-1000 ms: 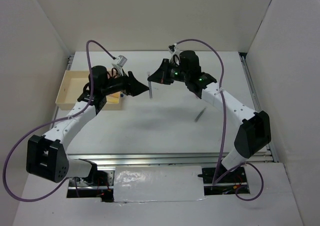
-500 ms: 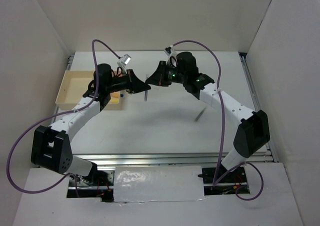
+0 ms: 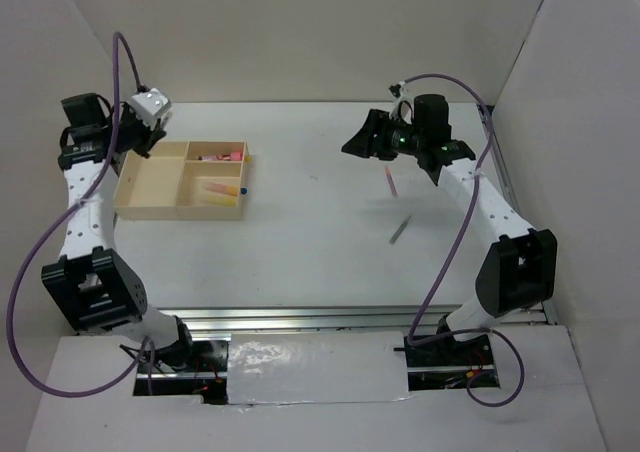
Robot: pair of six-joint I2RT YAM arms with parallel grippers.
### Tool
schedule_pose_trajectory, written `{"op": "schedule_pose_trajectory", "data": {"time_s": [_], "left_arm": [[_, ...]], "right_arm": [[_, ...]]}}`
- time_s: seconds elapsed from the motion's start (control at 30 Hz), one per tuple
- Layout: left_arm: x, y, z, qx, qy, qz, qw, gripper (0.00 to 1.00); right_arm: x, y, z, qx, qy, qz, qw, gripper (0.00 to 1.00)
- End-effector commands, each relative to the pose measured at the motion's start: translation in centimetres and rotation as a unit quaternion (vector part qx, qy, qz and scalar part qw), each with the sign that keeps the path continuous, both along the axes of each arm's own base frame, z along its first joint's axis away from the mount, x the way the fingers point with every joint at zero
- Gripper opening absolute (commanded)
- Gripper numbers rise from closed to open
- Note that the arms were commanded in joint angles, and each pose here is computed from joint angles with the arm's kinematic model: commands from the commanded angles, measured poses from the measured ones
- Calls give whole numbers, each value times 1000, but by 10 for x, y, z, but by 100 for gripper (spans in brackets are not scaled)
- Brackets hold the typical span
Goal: Sort the stationery into containers
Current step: Place the stationery into the container
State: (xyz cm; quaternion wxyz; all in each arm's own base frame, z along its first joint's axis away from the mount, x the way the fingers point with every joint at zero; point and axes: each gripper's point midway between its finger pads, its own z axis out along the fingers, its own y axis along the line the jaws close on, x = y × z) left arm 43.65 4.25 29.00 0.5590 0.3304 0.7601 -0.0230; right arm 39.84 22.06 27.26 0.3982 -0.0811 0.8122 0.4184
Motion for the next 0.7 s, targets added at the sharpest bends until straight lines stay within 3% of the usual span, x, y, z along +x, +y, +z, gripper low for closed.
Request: {"op": "schedule_pose_trajectory", "data": {"time_s": [0.0,0.07,0.17,0.33,0.43,0.67], "left_arm": [[12,53,-44,182,-11,-99,978,0],[35,76,-51,212,-7,-121,970,0],[48,87,-75,205,43,-151,966,0],[75,97,-108,258,45,-166,951,0],[78,94,-144,295,64,-198,933,0],[84,96,-197,323,108,-229,912,0]], "right_arm": [[-24,-8,-12,-24,-5,46,999,72],[-25,-18,-23,-35,7,44,998,72],[-24,-32,-34,-52,22,35,998,71],[-25,-56,-54,-73,43,12,996,71],[-24,-74,-68,-96,63,-5,993,71],[-24,-122,-93,-152,119,-55,980,72]]}}
